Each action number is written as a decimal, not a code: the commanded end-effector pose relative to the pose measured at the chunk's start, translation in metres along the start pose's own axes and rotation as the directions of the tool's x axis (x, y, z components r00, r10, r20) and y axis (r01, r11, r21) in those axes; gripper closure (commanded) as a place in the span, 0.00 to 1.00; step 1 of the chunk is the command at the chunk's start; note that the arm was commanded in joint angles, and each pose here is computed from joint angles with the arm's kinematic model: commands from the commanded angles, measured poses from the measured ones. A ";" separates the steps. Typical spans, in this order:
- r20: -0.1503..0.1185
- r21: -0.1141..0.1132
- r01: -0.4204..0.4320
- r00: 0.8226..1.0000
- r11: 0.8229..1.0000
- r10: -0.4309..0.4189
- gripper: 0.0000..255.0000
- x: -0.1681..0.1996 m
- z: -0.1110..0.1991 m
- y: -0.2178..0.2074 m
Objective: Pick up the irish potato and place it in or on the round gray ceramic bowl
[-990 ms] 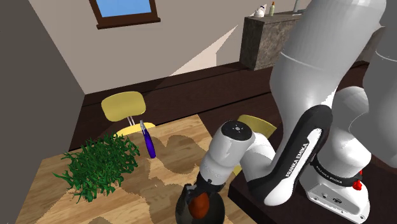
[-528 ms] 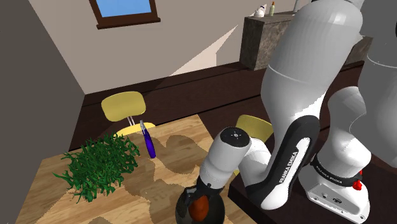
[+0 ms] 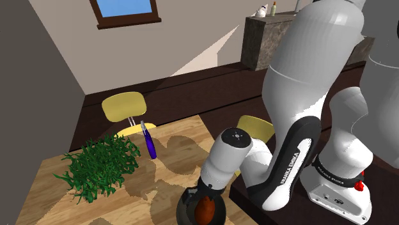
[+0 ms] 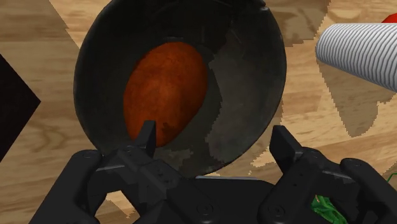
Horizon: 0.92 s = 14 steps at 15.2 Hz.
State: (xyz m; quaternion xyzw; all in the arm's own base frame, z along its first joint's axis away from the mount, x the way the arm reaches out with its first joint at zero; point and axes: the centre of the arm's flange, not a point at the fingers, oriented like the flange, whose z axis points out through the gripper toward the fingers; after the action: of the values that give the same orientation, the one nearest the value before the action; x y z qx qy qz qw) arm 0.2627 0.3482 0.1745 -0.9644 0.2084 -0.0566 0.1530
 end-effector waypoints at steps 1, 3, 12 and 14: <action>0.000 0.000 0.000 1.000 1.000 0.000 0.00 0.000 0.000 0.000; 0.000 0.000 0.000 1.000 1.000 0.000 0.00 0.000 -0.013 0.000; 0.000 0.000 0.000 1.000 1.000 0.000 0.00 0.000 -0.050 0.000; 0.000 0.000 0.000 1.000 1.000 0.000 0.00 0.000 -0.050 0.000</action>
State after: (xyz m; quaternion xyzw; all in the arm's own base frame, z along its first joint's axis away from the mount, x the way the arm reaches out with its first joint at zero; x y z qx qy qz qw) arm 0.2540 0.3347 0.2218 -0.9644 0.2084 -0.0566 0.1530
